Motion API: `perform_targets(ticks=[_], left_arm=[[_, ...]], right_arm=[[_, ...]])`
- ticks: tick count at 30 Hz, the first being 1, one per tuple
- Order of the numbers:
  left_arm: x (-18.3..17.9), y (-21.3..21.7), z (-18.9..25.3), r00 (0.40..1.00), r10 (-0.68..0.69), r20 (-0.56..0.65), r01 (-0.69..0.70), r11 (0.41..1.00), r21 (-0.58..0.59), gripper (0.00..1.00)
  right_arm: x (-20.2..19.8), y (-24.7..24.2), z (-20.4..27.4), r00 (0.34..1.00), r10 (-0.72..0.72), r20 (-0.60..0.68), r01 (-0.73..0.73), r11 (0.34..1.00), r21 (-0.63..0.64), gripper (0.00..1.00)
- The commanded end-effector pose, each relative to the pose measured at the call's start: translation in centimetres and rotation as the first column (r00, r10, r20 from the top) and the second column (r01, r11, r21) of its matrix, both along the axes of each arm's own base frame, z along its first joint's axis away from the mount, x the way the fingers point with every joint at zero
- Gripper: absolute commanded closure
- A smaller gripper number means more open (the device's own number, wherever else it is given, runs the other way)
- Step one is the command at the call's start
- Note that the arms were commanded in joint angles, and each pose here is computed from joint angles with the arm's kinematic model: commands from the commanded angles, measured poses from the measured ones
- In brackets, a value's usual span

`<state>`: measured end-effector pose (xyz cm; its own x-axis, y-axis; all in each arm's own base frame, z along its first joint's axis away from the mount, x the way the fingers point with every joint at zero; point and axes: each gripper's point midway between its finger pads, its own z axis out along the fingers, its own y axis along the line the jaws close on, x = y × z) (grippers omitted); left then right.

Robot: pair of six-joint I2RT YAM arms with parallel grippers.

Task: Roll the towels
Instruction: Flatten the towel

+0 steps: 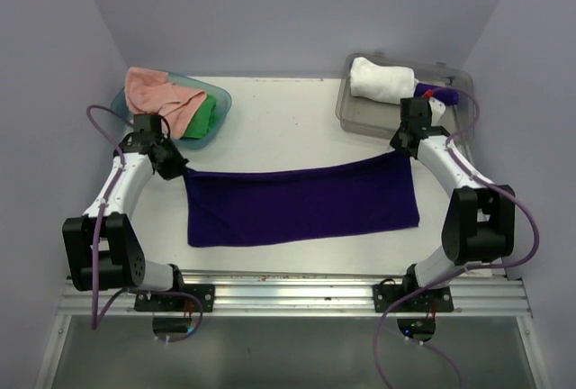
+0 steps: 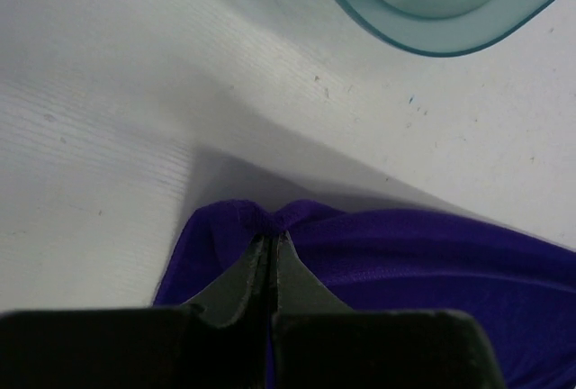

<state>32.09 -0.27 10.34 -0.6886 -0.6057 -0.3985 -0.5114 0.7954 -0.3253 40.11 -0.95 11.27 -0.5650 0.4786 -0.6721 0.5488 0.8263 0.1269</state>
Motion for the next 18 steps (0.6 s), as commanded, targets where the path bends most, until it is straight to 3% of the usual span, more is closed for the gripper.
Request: perform_targets(ticks=[1,8,13,18], left_arm=[[2.8,1.2,2.1,0.996,0.024,0.087,-0.028,0.999,0.038,1.00],[4.4,0.8,1.3,0.998,0.012,0.069,-0.012,1.000,0.008,1.00],[5.8,0.9,3.2,0.991,-0.016,0.132,0.014,1.000,0.013,1.00],[7.3,0.7,3.5,0.990,-0.017,0.141,0.019,1.000,-0.015,1.00]], right_arm=[[2.3,-0.2,2.4,0.996,-0.012,0.091,0.012,1.000,0.001,1.00],[2.5,-0.6,2.9,0.996,-0.019,0.087,0.019,1.000,-0.001,1.00],[1.6,-1.1,5.4,0.992,-0.014,0.126,0.017,1.000,-0.019,1.00],[2.9,-0.1,5.6,0.988,0.038,0.151,-0.048,0.997,0.066,1.00]])
